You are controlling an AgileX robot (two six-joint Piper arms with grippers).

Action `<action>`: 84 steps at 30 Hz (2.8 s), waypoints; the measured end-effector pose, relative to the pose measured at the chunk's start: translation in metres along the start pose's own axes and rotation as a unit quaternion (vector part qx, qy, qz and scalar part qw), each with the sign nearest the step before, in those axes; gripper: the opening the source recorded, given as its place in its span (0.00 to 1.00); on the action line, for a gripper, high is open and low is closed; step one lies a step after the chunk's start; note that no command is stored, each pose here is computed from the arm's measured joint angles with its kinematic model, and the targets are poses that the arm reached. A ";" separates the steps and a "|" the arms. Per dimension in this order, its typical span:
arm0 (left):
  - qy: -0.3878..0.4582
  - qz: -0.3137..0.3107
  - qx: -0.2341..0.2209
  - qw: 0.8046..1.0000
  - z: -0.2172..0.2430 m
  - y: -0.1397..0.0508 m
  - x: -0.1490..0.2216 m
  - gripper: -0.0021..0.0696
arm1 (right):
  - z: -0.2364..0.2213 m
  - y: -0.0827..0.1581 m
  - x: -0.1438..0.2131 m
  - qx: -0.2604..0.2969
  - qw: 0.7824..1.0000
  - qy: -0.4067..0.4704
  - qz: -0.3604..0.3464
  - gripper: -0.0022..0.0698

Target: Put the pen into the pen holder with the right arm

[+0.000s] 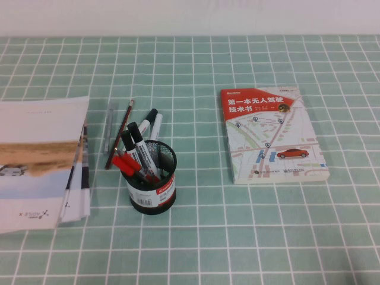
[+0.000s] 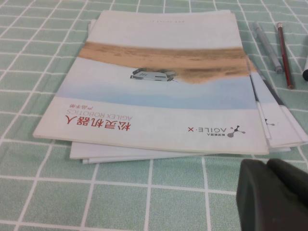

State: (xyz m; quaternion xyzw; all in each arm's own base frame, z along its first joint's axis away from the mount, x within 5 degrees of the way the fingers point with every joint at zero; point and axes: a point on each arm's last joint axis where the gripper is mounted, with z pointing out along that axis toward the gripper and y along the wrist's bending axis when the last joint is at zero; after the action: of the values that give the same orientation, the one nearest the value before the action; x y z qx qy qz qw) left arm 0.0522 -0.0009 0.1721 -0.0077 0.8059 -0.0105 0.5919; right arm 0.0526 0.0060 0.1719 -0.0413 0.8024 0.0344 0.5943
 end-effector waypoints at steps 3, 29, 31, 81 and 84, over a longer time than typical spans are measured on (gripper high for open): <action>0.000 0.000 0.000 1.000 0.000 0.000 0.000 0.02 | 0.000 0.000 0.000 0.000 1.000 0.000 0.000 0.00; 0.000 0.000 0.000 1.000 0.000 0.000 0.000 0.02 | -0.002 0.006 -0.018 -0.053 0.976 -0.089 0.191 0.00; 0.000 0.000 0.000 1.000 0.000 0.000 0.000 0.02 | -0.003 0.006 -0.022 -0.065 0.959 -0.108 0.255 0.00; 0.000 0.000 0.000 1.000 0.000 0.000 0.000 0.02 | 0.267 0.183 -0.202 -0.188 0.902 0.385 0.044 0.00; 0.000 0.000 0.000 1.000 0.000 0.000 0.000 0.02 | 0.299 0.214 -0.200 -0.202 0.898 0.390 0.028 0.00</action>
State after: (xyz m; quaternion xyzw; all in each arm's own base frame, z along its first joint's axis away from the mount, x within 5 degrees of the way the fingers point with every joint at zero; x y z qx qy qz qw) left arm 0.0522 -0.0009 0.1721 -0.0077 0.8059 -0.0105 0.5919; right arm 0.3721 0.2547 0.2780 -0.1475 0.9467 0.1934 0.2110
